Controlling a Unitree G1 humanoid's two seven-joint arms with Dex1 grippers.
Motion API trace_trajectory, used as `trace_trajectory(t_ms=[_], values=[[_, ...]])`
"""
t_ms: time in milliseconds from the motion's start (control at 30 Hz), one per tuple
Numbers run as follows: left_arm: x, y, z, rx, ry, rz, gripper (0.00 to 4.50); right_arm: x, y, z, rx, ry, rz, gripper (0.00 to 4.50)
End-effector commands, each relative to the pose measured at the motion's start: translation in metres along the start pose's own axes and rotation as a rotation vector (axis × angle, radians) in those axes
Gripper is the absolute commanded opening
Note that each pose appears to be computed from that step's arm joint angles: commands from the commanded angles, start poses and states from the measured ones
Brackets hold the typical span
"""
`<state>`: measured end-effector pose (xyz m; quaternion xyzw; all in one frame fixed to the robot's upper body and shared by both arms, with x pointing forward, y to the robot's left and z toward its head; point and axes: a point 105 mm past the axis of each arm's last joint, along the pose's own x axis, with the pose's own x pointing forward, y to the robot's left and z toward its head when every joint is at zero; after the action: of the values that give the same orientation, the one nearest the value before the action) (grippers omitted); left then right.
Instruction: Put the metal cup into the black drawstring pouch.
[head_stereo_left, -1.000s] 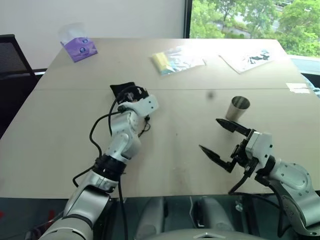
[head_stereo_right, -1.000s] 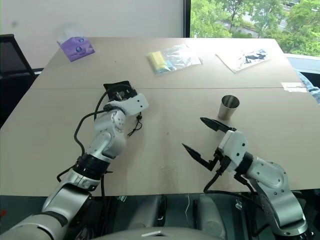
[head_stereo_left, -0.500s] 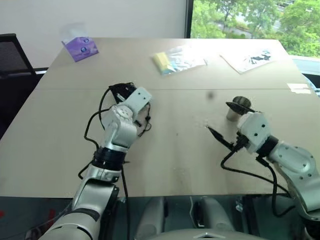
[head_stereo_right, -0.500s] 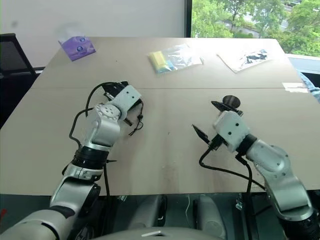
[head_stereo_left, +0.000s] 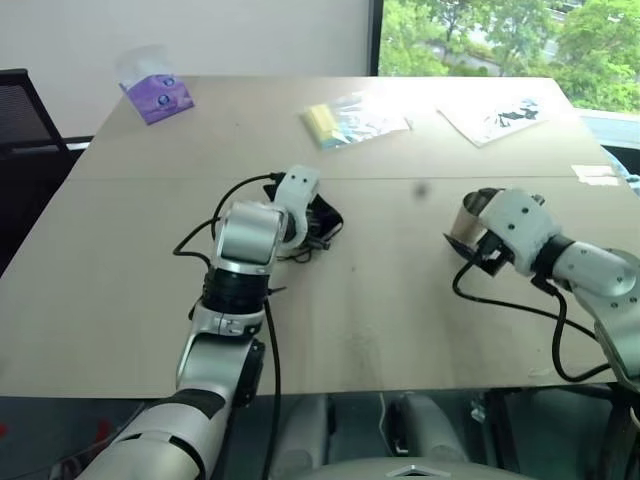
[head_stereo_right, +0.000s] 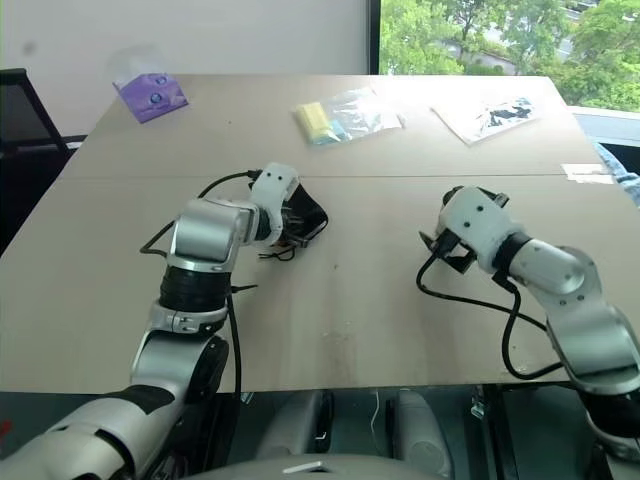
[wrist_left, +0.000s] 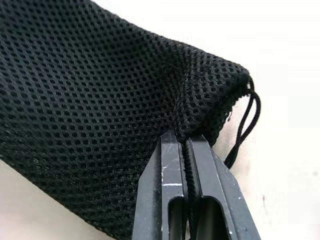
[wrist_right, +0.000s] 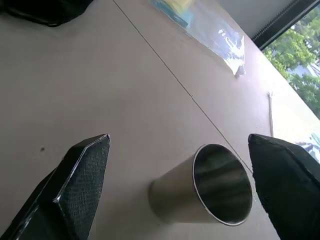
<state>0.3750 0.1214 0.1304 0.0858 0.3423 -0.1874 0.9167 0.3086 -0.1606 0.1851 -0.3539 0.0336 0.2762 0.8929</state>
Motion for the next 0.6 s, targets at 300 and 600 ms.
trace_trajectory(t_ms=[300, 600], values=[[0.0, -0.013, 0.013, 0.052, -0.059, -0.004, 0.05, 0.012, -0.033, 0.008, -0.027, 0.093, 0.047, 4.5], [-0.003, -0.01, 0.013, 0.037, -0.064, 0.008, 0.0, 0.018, -0.02, 0.014, -0.062, 0.14, 0.158, 3.7]])
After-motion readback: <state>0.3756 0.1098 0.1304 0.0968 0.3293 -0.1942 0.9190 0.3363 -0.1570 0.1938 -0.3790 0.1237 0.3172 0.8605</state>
